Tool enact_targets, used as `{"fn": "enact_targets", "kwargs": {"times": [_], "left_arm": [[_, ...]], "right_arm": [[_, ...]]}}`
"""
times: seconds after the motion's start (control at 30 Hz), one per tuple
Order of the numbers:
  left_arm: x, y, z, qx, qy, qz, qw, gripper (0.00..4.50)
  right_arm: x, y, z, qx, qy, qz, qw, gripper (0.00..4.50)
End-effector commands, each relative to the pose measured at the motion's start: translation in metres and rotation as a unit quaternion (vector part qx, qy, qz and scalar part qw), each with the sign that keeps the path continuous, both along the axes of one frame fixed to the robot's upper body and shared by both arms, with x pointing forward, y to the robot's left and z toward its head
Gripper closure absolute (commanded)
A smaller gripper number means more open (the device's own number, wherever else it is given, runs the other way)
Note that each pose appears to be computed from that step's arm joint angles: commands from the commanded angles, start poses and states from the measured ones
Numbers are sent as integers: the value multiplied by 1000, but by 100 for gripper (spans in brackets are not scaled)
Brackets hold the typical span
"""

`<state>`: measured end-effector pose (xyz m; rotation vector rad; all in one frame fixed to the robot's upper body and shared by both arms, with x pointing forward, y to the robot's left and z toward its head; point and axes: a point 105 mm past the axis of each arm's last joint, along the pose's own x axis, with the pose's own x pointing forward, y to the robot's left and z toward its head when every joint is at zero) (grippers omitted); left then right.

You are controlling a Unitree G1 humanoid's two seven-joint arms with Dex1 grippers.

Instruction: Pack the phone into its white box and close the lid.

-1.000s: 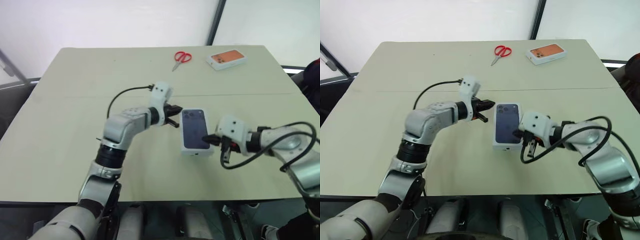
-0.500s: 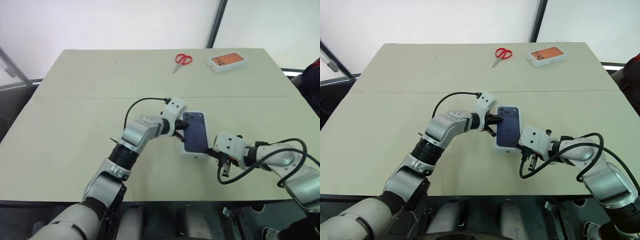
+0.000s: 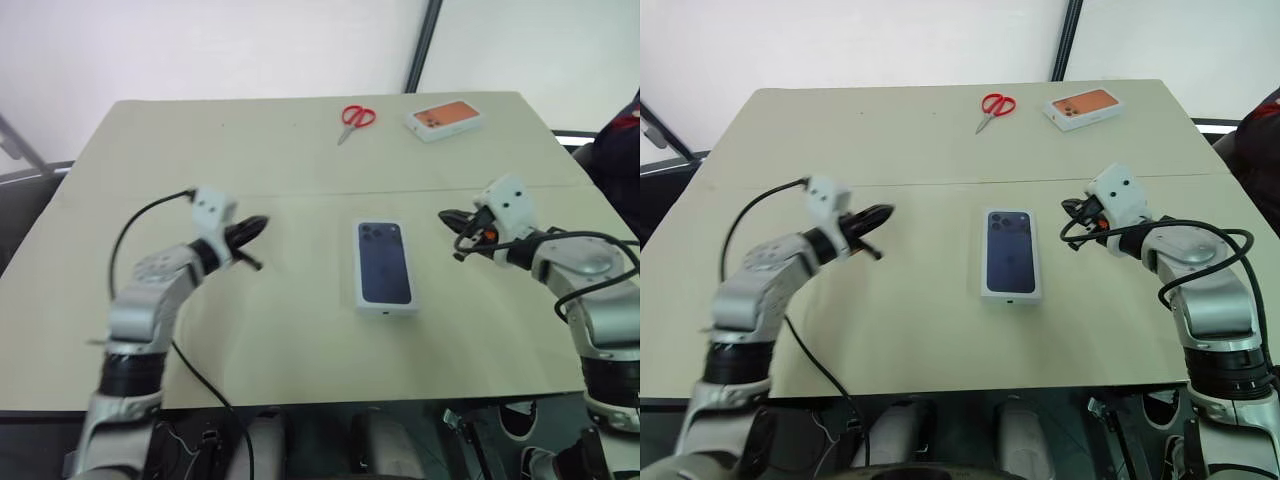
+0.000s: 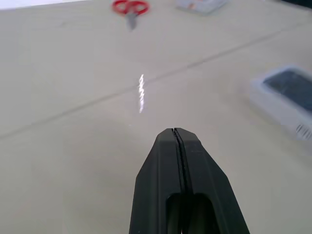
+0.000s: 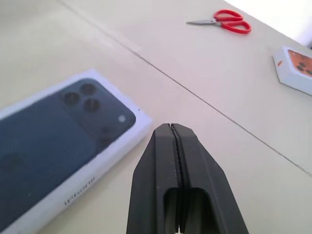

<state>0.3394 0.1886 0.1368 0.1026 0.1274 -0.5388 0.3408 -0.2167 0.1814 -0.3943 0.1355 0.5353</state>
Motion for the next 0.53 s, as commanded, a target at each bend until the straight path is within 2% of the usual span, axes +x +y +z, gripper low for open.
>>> {"fn": "enact_targets", "kwargs": {"times": [0.03, 0.2, 0.53], "left_arm": [[-11, 21, 15, 5, -38, 8, 999, 450], [-22, 64, 22, -14, -47, 70, 996, 450], [-24, 71, 34, -16, -59, 97, 993, 450]], "right_arm": [[3, -2, 15, 25, -25, 13, 999, 449], [4, 10, 6, 31, -9, 52, 998, 449], [0, 25, 1, 49, 2, 88, 995, 449]]}}
